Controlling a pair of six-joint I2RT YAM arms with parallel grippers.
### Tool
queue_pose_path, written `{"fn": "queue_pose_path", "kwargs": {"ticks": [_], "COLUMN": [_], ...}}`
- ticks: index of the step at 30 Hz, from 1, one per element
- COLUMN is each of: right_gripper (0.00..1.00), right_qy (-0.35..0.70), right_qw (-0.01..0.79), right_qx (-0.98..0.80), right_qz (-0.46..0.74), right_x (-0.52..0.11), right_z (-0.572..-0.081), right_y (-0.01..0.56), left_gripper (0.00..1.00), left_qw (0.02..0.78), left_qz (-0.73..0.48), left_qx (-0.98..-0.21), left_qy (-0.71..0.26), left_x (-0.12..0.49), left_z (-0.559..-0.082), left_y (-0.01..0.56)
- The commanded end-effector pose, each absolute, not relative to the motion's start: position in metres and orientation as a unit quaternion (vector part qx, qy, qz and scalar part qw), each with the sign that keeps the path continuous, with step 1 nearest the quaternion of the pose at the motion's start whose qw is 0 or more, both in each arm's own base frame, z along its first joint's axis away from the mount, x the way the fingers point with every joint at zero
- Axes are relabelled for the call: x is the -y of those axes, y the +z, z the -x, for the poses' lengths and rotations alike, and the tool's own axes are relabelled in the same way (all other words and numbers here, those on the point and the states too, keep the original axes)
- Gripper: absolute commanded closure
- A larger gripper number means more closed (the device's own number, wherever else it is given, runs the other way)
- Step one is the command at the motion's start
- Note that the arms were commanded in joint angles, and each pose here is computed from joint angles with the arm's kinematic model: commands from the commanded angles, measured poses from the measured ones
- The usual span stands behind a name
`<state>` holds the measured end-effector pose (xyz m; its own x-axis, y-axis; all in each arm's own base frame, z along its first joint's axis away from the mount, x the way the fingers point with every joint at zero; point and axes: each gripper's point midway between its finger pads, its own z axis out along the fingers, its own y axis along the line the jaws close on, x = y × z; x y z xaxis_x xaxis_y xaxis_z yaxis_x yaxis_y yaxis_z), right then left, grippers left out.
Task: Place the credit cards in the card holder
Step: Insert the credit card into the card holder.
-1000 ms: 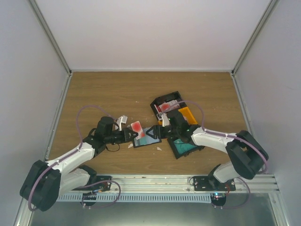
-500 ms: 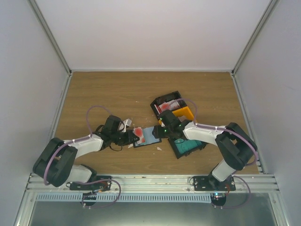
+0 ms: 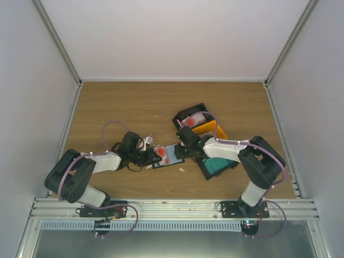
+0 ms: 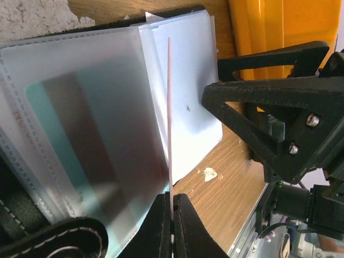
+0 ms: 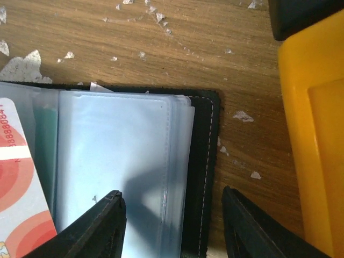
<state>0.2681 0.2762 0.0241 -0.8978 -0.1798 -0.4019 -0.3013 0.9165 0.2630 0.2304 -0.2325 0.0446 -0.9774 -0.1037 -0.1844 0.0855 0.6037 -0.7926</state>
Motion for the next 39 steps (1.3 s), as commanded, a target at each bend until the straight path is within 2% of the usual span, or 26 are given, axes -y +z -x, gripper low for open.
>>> {"fn": "queue_pose_path", "kwargs": {"ticks": [1, 8, 17, 26, 34, 39], "right_gripper": [0.51, 0.6, 0.63, 0.7, 0.71, 0.71], "right_qy": [0.112, 0.079, 0.086, 0.092, 0.096, 0.101], "right_qw": [0.162, 0.147, 0.133, 0.122, 0.12, 0.121], "right_qx": [-0.971, -0.977, -0.979, -0.981, -0.981, -0.98], "right_qz": [0.139, 0.135, 0.132, 0.122, 0.118, 0.12], "right_x": [-0.265, -0.256, -0.259, -0.26, -0.261, -0.263], "right_z": [-0.258, -0.253, -0.247, -0.243, -0.241, -0.241], "right_y": [0.003, -0.009, -0.016, -0.021, -0.022, -0.022], "left_gripper": [1.0, 1.0, 1.0, 1.0, 1.0, 1.0], "left_qw": [0.126, 0.106, 0.079, 0.046, 0.03, 0.046], "left_qz": [0.007, 0.023, 0.061, 0.092, 0.103, 0.061], "left_qx": [-0.875, -0.871, -0.878, -0.886, -0.885, -0.89], "left_qy": [-0.467, -0.479, -0.468, -0.452, -0.454, -0.45], "left_x": [0.239, 0.241, 0.24, 0.239, 0.236, 0.242], "left_z": [-0.242, -0.238, -0.237, -0.226, -0.214, -0.227], "left_y": [0.054, 0.044, 0.028, 0.014, 0.011, 0.017]}}
